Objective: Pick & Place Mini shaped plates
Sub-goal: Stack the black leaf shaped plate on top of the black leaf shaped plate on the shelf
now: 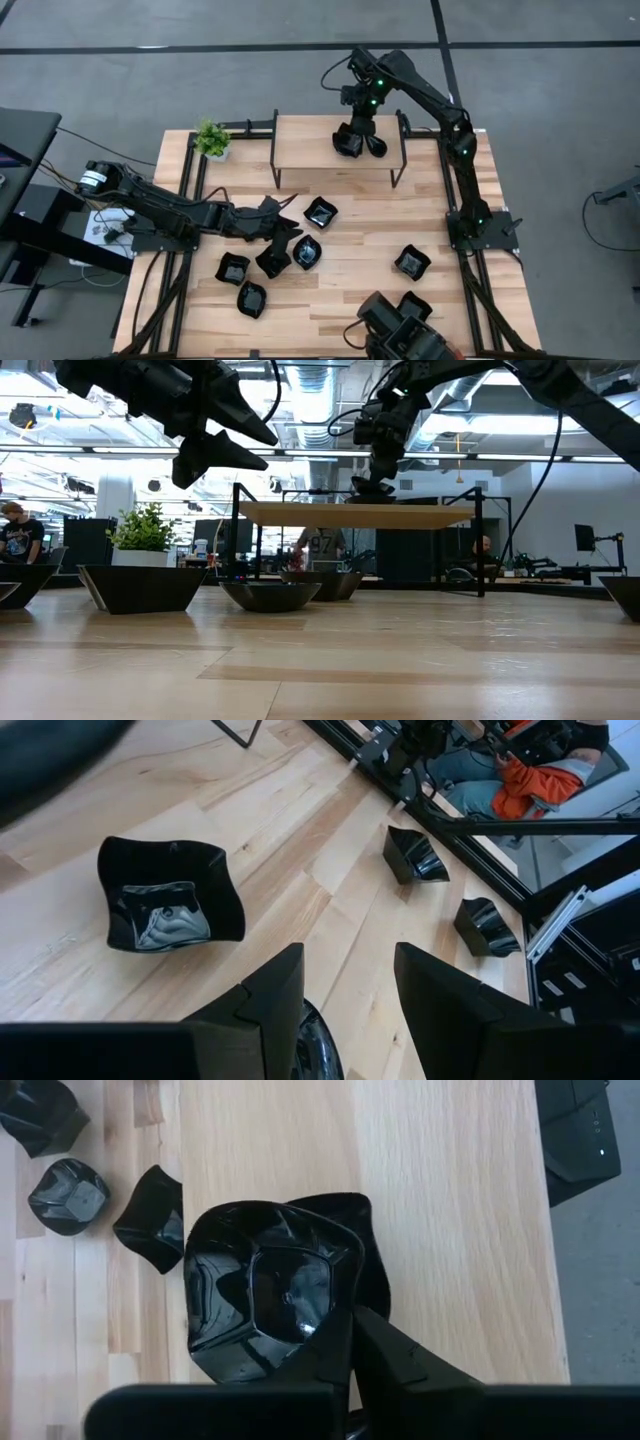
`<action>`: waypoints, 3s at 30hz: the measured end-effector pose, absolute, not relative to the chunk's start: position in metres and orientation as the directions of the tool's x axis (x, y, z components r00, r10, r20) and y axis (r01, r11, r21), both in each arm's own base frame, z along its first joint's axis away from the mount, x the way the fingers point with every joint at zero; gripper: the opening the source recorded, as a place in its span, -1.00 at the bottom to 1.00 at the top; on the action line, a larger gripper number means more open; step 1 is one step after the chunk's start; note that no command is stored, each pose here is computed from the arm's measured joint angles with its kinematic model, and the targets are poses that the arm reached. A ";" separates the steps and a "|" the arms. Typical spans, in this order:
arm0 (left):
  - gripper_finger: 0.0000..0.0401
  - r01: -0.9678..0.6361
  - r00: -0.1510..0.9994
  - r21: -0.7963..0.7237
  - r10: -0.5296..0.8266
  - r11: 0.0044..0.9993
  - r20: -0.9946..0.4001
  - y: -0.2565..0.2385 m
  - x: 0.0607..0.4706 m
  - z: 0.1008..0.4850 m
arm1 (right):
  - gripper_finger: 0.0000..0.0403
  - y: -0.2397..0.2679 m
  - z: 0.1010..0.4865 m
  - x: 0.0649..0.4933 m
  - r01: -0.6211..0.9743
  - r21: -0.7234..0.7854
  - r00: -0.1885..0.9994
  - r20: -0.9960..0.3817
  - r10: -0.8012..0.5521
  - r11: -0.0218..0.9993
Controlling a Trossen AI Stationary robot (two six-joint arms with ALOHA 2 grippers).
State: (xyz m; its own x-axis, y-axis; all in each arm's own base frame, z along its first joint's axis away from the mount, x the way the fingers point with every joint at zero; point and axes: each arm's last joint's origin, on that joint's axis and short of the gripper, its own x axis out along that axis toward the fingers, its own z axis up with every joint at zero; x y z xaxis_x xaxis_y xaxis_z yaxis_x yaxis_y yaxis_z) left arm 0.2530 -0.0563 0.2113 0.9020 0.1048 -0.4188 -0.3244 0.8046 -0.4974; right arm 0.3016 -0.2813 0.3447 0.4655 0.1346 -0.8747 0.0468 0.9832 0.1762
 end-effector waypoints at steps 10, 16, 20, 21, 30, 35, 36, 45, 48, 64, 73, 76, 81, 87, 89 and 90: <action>-0.21 -0.323 0.903 -0.499 0.104 0.804 -0.416 -0.056 0.253 0.212 | -0.63 -0.282 0.345 0.302 0.058 0.152 0.453 -0.885 0.110 0.987; -0.21 -0.323 0.903 -0.499 0.104 0.804 -0.417 -0.056 0.253 0.211 | -0.60 -0.282 0.356 0.299 0.105 0.052 0.455 -0.890 -0.002 0.993; -0.21 -0.323 0.903 -0.499 0.104 0.804 -0.416 -0.056 0.253 0.212 | -0.60 -0.278 0.376 0.294 0.151 0.002 0.518 -0.852 -0.078 0.988; -0.21 -0.323 0.903 -0.499 0.104 0.804 -0.416 -0.056 0.253 0.212 | -0.60 -0.276 0.383 0.293 0.161 -0.008 0.536 -0.839 -0.094 0.987; -0.21 -0.321 0.903 -0.497 0.103 0.806 -0.417 -0.056 0.253 0.212 | -0.60 -0.225 0.433 0.290 0.128 -0.070 0.661 -0.737 -0.138 0.989; -0.21 -0.280 0.903 -0.514 0.040 0.811 -0.429 -0.058 0.253 0.211 | -0.60 -0.186 0.454 0.287 0.081 -0.056 0.691 -0.716 -0.096 0.995; -0.21 -0.270 0.901 -0.518 0.022 0.812 -0.434 -0.059 0.253 0.211 | -0.60 -0.178 0.457 0.287 0.075 -0.045 0.694 -0.715 -0.085 0.996; -0.21 -0.211 0.874 -0.517 -0.077 0.830 -0.480 -0.061 0.250 0.208 | -0.60 -0.117 0.469 0.280 0.047 0.096 0.655 -0.755 0.042 0.994; -0.21 -0.186 0.877 -0.502 -0.088 0.844 -0.472 -0.061 0.248 0.210 | -0.60 -0.097 0.473 0.274 0.044 0.143 0.638 -0.766 0.082 0.989; -0.21 -0.154 0.851 -0.420 -0.095 0.894 -0.516 -0.060 0.245 0.207 | -0.60 0.033 0.508 0.225 0.139 0.005 0.692 -0.716 -0.094 0.990; -0.21 -0.157 0.852 -0.408 -0.085 0.899 -0.516 -0.058 0.245 0.207 | -0.60 0.070 0.514 0.203 -0.027 -0.003 0.724 -0.690 0.017 1.000; -0.21 -0.164 0.853 -0.407 -0.079 0.899 -0.517 -0.056 0.246 0.208 | -0.60 0.067 0.518 0.196 -0.004 -0.018 0.740 -0.672 -0.009 1.000; -0.21 -0.153 0.842 -0.371 -0.076 0.916 -0.535 -0.057 0.250 0.219 | -0.60 0.058 0.519 0.177 0.032 -0.043 0.756 -0.653 -0.052 0.999; -0.21 -0.207 0.811 -0.342 -0.034 0.917 -0.584 -0.046 0.252 0.225 | -0.60 0.044 0.482 0.156 0.119 -0.031 0.780 -0.615 -0.112 0.992; -0.21 -0.226 0.811 -0.344 -0.020 0.912 -0.584 -0.041 0.253 0.225 | -0.60 0.041 0.462 0.153 0.127 0.001 0.817 -0.567 -0.104 0.992; -0.21 -0.231 0.811 -0.345 -0.015 0.910 -0.585 -0.040 0.253 0.225 | -0.60 0.040 0.451 0.153 0.127 0.016 0.837 -0.538 -0.098 0.992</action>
